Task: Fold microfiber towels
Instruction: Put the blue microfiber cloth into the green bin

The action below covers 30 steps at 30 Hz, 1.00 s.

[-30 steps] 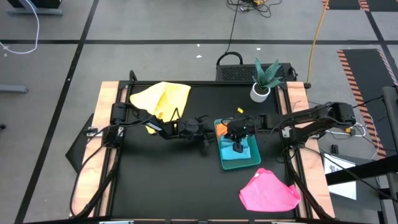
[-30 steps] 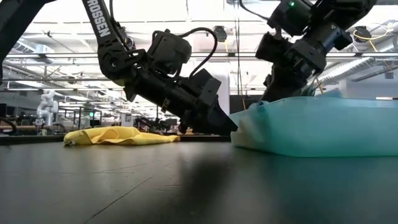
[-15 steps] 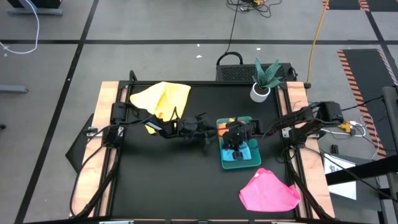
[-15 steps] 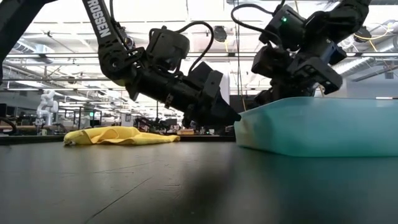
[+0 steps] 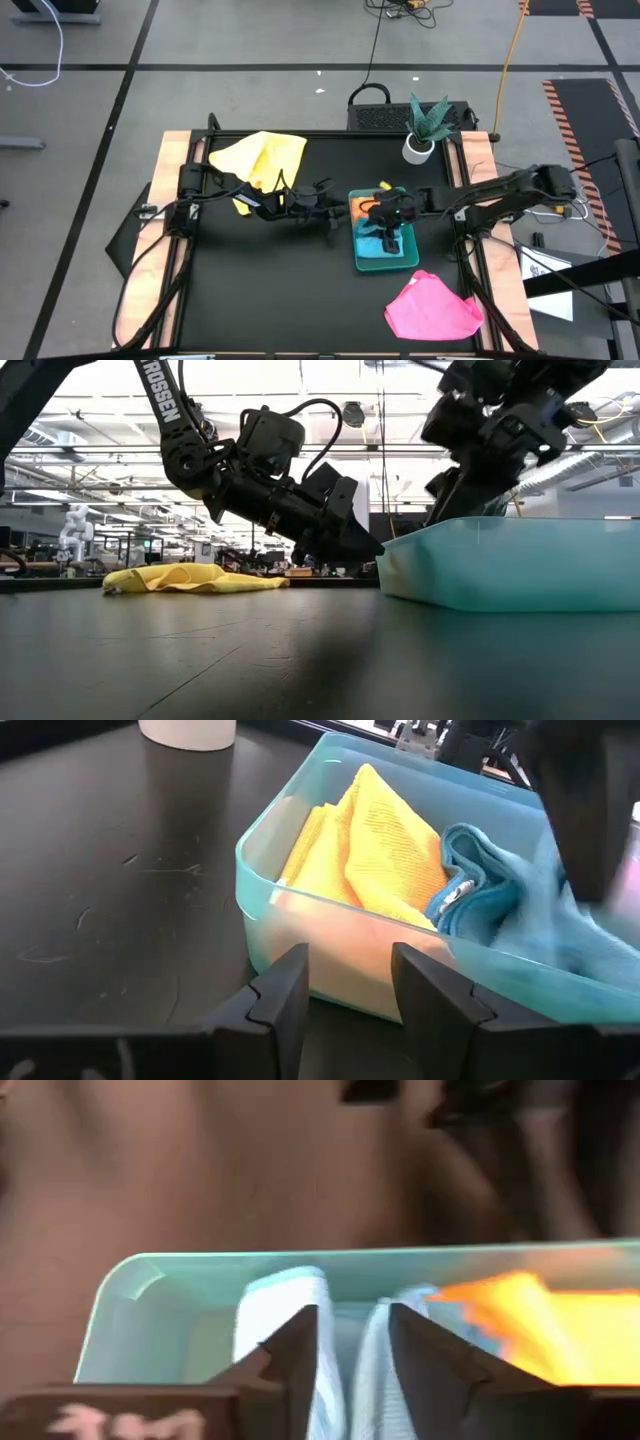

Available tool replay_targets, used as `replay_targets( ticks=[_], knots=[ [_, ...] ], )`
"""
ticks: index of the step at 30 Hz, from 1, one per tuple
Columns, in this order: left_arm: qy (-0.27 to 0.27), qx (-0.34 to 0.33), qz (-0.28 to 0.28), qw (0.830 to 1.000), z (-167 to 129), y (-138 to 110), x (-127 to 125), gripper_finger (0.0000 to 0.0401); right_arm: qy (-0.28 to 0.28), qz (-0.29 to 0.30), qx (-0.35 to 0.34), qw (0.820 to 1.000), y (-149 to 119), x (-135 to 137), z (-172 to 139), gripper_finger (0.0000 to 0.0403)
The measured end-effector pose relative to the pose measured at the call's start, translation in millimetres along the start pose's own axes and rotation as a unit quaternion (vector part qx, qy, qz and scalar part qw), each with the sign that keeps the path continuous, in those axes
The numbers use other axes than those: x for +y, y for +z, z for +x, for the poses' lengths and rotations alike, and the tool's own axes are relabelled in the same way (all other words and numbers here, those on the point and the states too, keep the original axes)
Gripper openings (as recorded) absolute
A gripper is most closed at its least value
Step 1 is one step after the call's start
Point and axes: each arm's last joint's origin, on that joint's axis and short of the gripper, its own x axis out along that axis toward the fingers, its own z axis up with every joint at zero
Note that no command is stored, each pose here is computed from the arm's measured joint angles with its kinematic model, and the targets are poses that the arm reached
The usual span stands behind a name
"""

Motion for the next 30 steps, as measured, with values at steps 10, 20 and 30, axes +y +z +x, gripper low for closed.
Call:
replay_targets(
  ticks=[10,20,30],
  knots=[
    [-0.005,0.002,0.002,1.000,0,-1,-4,0.0145,0.017,0.068,0.020,0.997,-10,20,-47,0.0148],
    [-0.005,0.002,0.001,1.000,0,-1,-4,0.0145,-0.052,0.053,0.121,0.990,-28,27,-29,0.0035],
    [-0.006,0.002,0.001,1.000,0,-1,-4,0.0145,-0.172,-0.056,0.198,0.963,-39,12,5,0.0006]
  ],
)
